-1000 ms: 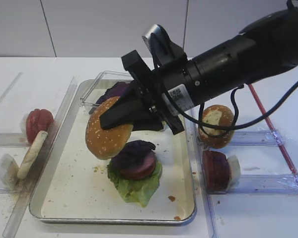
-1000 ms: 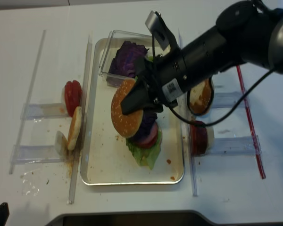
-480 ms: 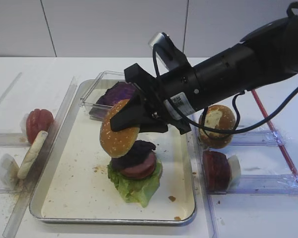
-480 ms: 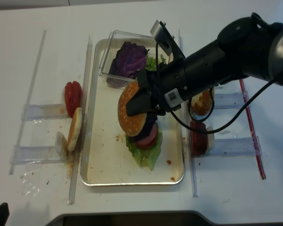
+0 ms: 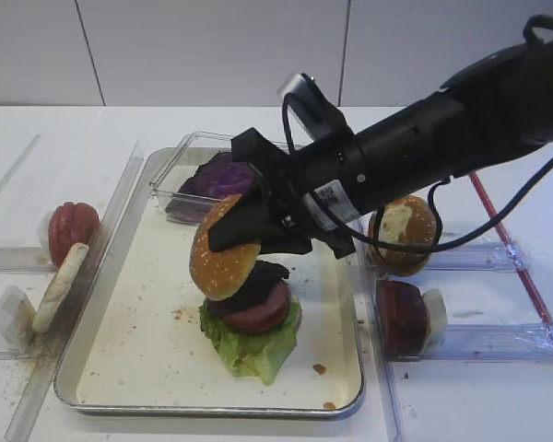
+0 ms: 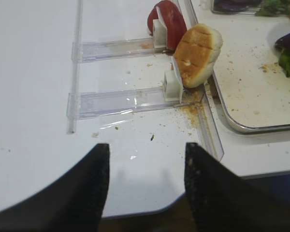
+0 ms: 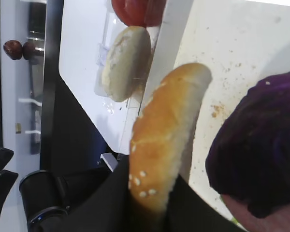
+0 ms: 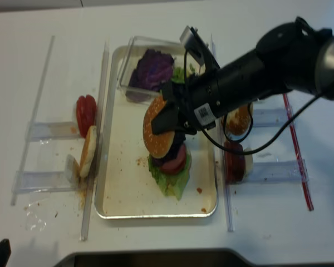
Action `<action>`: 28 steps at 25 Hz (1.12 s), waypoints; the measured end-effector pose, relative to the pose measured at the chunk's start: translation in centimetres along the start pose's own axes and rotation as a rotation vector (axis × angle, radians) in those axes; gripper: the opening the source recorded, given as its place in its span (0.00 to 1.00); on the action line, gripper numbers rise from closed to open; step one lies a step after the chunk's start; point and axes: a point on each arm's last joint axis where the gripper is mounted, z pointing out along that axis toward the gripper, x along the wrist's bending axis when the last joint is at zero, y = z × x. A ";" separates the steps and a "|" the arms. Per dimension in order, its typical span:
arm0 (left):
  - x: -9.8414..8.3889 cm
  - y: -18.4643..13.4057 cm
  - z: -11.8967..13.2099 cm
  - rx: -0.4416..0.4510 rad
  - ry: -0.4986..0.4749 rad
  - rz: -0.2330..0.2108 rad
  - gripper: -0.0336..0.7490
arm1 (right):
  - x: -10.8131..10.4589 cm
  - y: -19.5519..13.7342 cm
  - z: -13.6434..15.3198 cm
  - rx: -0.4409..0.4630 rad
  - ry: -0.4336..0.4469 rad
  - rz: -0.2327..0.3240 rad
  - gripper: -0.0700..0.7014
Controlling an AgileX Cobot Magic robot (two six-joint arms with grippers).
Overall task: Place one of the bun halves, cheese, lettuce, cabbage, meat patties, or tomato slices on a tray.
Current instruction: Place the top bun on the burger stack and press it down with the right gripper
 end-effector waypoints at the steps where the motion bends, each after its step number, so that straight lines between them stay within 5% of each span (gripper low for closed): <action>1: 0.0 0.0 0.0 0.000 0.000 0.000 0.48 | -0.3 0.0 0.2 0.009 0.008 0.014 0.28; 28: 0.0 0.0 0.0 0.000 0.000 0.000 0.48 | -3.1 0.2 0.2 0.069 0.030 0.121 0.28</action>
